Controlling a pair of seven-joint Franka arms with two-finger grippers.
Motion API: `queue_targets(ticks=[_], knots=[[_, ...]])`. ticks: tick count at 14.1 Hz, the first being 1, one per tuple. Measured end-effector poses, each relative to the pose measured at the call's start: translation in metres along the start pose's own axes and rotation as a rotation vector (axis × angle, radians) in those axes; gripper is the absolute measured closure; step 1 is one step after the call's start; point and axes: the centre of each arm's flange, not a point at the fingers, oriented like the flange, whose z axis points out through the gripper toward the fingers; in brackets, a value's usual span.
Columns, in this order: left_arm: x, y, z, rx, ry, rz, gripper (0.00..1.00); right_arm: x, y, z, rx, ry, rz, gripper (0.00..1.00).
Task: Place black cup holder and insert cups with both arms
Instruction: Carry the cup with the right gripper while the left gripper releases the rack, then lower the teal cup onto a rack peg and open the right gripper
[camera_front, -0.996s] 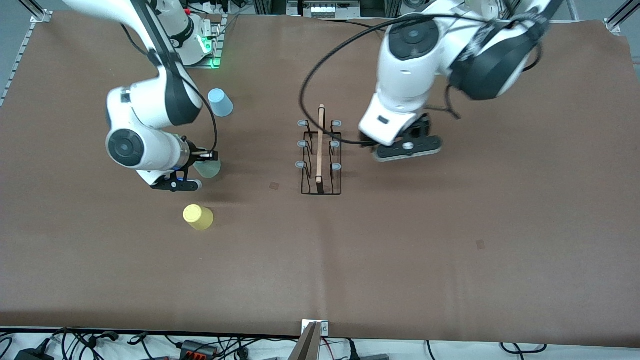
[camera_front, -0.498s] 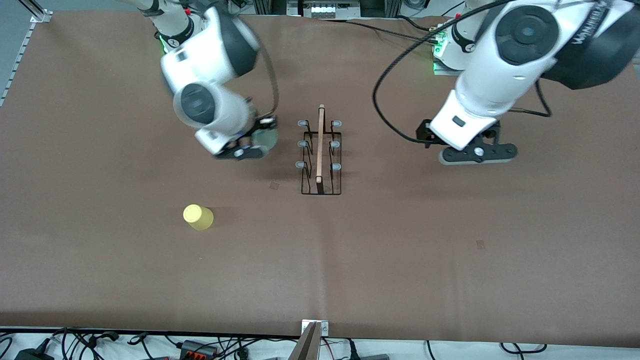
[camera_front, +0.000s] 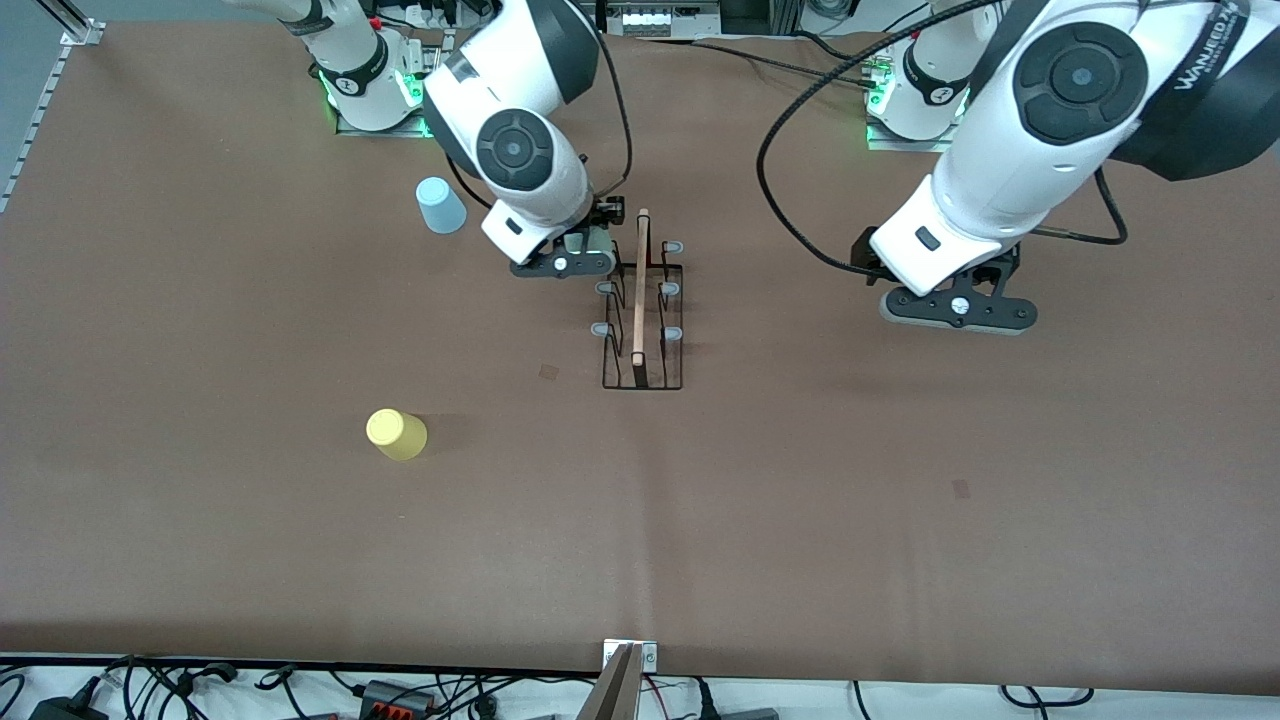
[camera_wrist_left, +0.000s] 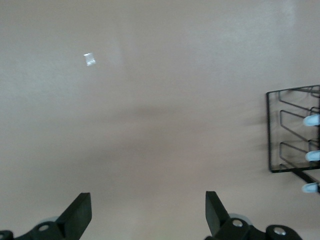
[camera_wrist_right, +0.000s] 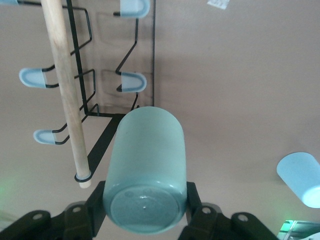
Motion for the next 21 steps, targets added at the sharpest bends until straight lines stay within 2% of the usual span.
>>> queue_targets(ticks=[4,7,9,11,14,17,18,21], knots=[[-0.002,-0.119,-0.001,-0.032,-0.035,0.014,0.00,0.003,-0.007,0.015,-0.007,-0.005,0.002,0.34],[-0.014,-0.189,0.020,-0.080,-0.078,-0.001,0.00,0.004,-0.011,0.019,-0.002,0.004,0.012,0.34],[-0.023,-0.200,0.033,-0.076,-0.079,-0.015,0.00,0.003,-0.016,0.027,-0.005,0.002,0.011,0.34],[-0.033,-0.198,0.044,-0.067,-0.043,-0.024,0.00,0.004,-0.021,0.037,-0.012,-0.003,0.010,0.34],[-0.050,-0.216,0.045,-0.096,0.027,-0.075,0.00,0.011,-0.021,0.055,-0.022,-0.016,0.016,0.34],[-0.054,-0.223,0.040,-0.098,0.044,-0.089,0.00,0.019,-0.021,0.072,-0.027,-0.022,0.027,0.34],[-0.054,-0.222,0.040,-0.098,0.046,-0.087,0.00,0.021,-0.022,0.073,-0.024,-0.018,0.047,0.30],[-0.053,-0.219,0.040,-0.098,0.047,-0.083,0.00,0.024,-0.029,0.050,0.008,0.018,0.143,0.01]])
